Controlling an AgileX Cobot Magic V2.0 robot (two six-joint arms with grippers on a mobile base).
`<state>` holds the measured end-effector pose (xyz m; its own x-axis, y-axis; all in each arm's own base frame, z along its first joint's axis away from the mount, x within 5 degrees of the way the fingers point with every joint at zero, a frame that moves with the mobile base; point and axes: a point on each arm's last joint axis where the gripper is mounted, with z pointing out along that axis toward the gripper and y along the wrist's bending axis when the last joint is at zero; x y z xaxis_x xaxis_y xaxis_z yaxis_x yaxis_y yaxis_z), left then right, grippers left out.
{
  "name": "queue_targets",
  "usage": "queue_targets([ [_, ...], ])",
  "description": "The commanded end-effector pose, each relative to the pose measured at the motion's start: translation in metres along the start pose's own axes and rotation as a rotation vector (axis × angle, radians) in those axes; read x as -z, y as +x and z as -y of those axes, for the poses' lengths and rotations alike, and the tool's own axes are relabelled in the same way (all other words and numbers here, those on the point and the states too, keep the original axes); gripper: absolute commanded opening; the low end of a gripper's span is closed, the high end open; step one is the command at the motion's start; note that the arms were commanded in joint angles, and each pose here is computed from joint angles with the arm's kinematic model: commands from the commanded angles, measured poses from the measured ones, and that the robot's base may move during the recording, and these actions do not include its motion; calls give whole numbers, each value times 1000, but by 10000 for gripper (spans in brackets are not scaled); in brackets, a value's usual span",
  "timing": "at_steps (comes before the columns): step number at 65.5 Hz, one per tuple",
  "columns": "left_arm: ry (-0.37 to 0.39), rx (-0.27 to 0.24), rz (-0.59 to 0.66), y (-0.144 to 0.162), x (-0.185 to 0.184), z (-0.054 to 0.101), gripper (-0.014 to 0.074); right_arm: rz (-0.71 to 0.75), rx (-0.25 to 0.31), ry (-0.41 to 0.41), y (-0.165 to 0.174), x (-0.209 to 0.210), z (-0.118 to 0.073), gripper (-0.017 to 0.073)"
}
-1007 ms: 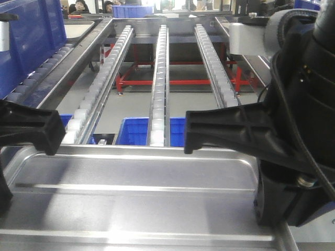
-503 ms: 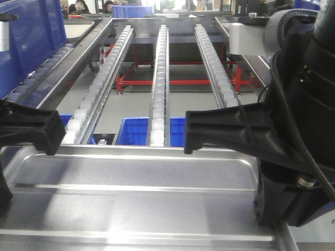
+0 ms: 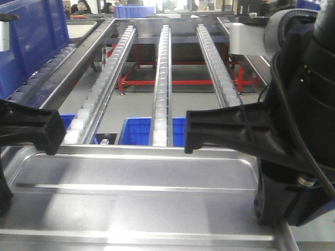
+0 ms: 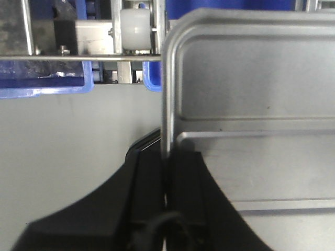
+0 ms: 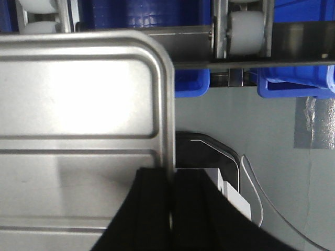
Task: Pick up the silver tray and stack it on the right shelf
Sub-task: 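Hold the tray level in both grippers while the base starts moving, then carry the tray in both grippers while the base turns to another rack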
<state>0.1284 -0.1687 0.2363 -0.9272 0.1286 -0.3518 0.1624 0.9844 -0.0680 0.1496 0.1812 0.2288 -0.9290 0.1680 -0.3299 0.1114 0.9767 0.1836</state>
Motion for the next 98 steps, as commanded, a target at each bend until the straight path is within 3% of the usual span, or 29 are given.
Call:
queue_targets([
  [1, 49, -12, 33, -2, 11, 4, -100, 65, 16, -83, -8, 14, -6, 69],
  [98, 49, -12, 33, -2, 11, 4, -100, 64, 16, -81, -8, 13, -6, 69],
])
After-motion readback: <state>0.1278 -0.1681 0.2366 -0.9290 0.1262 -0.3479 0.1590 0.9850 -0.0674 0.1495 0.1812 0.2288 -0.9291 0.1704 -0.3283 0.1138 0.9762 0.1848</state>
